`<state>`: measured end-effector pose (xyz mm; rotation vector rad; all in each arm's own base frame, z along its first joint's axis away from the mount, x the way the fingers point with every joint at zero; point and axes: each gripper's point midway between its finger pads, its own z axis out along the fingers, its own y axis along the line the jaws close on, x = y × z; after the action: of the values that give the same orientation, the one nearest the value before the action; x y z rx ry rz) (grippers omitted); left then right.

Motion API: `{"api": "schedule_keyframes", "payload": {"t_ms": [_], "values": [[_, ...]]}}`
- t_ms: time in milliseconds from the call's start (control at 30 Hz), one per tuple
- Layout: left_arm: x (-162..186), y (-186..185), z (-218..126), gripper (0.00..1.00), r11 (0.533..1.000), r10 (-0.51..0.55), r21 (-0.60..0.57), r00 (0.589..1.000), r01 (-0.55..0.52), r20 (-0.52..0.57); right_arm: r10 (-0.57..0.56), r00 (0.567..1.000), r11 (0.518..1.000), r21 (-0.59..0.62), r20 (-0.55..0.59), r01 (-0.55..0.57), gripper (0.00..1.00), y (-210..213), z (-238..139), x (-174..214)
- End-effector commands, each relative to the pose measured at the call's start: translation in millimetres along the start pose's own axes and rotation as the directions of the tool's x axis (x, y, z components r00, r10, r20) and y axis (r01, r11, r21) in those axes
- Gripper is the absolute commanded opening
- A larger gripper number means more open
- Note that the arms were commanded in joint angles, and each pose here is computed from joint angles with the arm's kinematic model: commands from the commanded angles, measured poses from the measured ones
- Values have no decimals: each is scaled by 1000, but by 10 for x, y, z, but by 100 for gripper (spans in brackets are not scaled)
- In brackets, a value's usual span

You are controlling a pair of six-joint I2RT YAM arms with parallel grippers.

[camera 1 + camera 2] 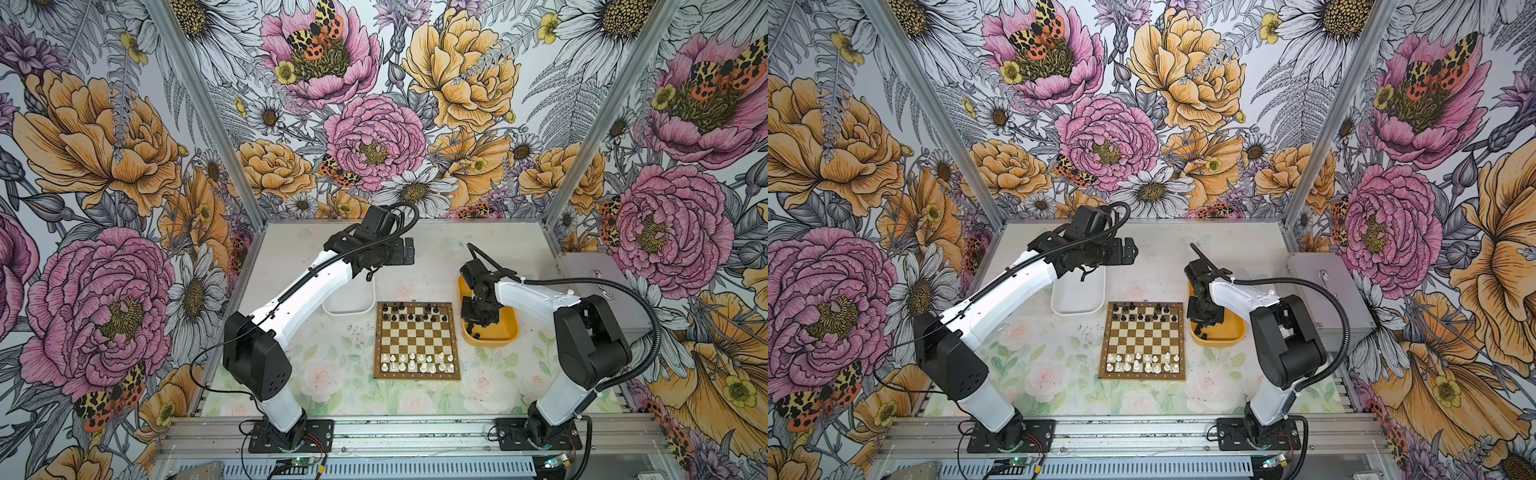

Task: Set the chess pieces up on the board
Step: 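Close the right gripper on the black piece in the yellow tub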

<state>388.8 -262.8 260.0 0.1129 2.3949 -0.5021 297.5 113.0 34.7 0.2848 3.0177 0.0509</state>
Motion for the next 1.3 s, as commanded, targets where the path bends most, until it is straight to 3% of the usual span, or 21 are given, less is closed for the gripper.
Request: {"api": "schedule_keyframes", "payload": {"t_ms": [0,633,1267], "values": [[-73,59,-143,99,1000,-6,-14,999,6,32,4,1000,1000,-10,-1,-4,22,19,29,-25],[-82,85,-151,99,1000,-10,-23,999,11,37,5,1000,1000,-17,23,-5,6,21,-73,-95],[-90,161,-163,99,999,-16,-50,999,19,49,-56,992,998,-10,114,57,6,50,-652,-468]]}}
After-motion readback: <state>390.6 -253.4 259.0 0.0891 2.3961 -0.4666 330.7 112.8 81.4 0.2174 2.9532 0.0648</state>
